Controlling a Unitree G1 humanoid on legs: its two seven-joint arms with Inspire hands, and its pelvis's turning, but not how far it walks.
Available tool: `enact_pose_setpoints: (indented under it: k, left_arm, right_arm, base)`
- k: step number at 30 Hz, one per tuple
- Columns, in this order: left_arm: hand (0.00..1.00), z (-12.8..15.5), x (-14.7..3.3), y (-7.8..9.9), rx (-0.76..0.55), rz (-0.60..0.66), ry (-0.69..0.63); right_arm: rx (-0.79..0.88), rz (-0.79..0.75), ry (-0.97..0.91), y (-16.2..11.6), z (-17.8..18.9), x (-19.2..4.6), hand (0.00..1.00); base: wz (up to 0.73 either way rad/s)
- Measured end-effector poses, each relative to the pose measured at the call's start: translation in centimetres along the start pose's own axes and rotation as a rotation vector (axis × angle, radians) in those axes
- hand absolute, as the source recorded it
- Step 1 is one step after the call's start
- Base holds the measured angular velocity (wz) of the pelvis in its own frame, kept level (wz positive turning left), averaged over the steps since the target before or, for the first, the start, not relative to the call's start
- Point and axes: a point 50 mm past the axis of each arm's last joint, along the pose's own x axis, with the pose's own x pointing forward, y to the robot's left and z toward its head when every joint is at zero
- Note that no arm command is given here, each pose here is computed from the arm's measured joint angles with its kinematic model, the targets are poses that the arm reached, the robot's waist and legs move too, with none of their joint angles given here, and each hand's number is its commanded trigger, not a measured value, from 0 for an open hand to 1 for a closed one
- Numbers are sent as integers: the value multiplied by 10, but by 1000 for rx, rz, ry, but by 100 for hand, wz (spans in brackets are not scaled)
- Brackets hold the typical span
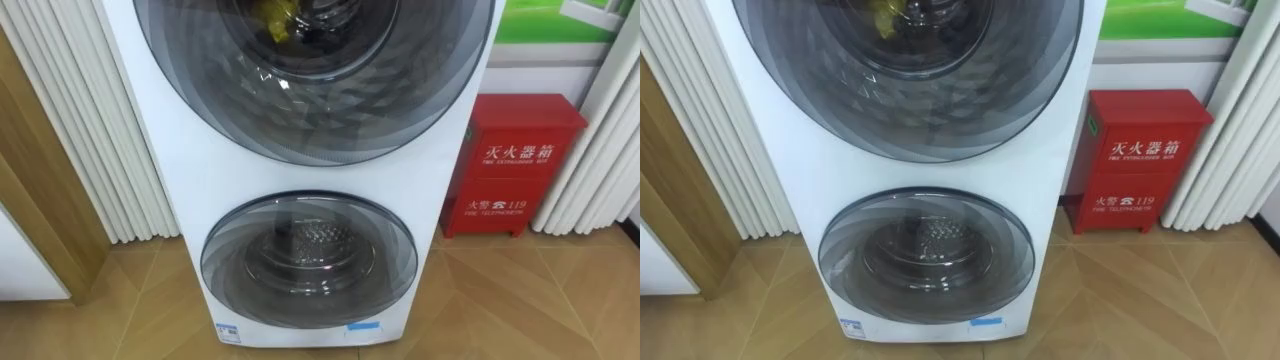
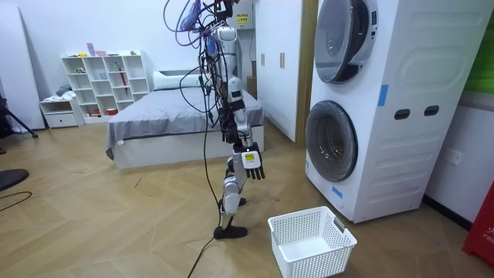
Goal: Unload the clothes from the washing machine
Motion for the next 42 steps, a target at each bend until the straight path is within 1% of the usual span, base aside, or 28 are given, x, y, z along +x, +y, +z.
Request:
enact_pose_setpoints:
  k: [23,28,31,33,34,36,37,39,40,42]
  left_arm:
    - [0,-2,0,-1,-11,-17,10]
    - [0,0,0,0,-11,-30,4]
    - [0,2,0,0,6,-31,-5]
    - [0,4,0,1,19,-25,-13]
    - [0,5,0,2,22,-24,-18]
    - [0,8,0,6,29,-16,-30]
    - [0,8,1,8,26,-14,-30]
    - [0,8,1,16,-6,0,-31]
    - [0,9,1,18,-8,5,-34]
    - [0,10,1,22,2,13,-38]
  right_arm:
    - [7,14,2,1,1,0,0]
    - [-2,17,-32,5,12,1,0]
    - [28,11,-111,10,39,0,0]
    - [73,38,-267,22,83,-7,0]
    - [84,46,-307,25,96,-10,0]
    - [126,87,-502,36,150,-30,0]
    - [130,95,-547,38,164,-36,0]
    - [161,120,-701,43,209,-60,0]
    - [170,128,-733,44,218,-66,0]
    - [174,139,-842,44,247,-88,0]
  base:
    - [0]
    - [1]
    - [3]
    - [0]
    - [0]
    - [0]
    - [0]
    - [5]
    - [8]
    - [8]
